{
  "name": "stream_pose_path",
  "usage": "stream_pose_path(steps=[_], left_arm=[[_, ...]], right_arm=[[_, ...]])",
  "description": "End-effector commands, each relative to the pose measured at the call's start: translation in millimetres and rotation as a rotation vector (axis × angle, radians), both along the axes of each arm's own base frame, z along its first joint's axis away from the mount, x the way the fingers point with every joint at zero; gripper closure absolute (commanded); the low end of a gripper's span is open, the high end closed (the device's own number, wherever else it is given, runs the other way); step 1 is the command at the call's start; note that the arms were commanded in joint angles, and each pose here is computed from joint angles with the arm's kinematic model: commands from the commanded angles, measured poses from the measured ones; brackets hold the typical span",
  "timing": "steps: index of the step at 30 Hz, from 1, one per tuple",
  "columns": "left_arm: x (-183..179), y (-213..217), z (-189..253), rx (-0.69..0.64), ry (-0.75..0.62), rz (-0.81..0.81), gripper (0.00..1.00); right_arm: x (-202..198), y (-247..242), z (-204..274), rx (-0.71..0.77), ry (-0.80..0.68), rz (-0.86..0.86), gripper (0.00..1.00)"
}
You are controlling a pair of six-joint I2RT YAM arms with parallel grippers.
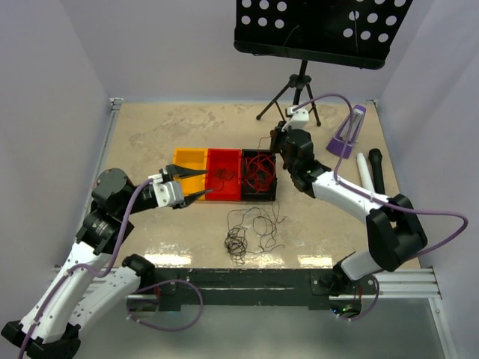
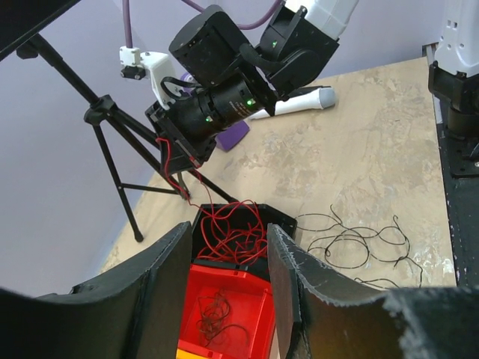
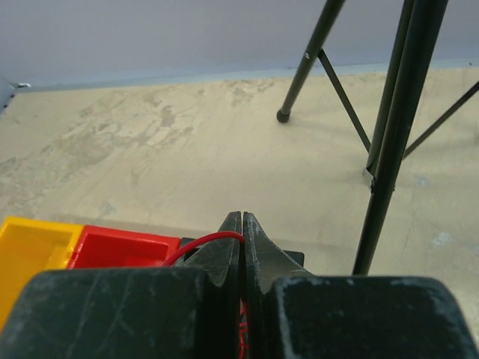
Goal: Untangle the cables
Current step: Place the cable in the bin.
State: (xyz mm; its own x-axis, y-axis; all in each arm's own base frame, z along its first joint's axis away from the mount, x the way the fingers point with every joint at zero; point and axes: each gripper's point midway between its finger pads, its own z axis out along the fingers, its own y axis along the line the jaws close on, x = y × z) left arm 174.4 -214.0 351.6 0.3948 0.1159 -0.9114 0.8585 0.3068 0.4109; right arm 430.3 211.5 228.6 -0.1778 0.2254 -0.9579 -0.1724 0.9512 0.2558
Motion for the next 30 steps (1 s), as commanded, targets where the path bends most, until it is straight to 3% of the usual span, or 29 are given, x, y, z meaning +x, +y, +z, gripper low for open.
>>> stream_pose_path(steps=[1,16,30], left_arm=[[-1.3,0.0,13.7,-0.027,-0.029,-0.003,0.51],[-2.1,0.8,17.0,-0.036,-0.034,0.000,0.53],[-2.4,0.9,14.9,-0.033,-0.044,-0.001,0.53]], right_arm=[[2.4,-14.8,-7.7,-0.034,0.047,-0.078,1.00],[-3.5,23.2,-79.3,-0.036,0.231,0.025,1.00],[-13.2,35.8,-118.0,-0.048,0.349,-0.081,1.00]])
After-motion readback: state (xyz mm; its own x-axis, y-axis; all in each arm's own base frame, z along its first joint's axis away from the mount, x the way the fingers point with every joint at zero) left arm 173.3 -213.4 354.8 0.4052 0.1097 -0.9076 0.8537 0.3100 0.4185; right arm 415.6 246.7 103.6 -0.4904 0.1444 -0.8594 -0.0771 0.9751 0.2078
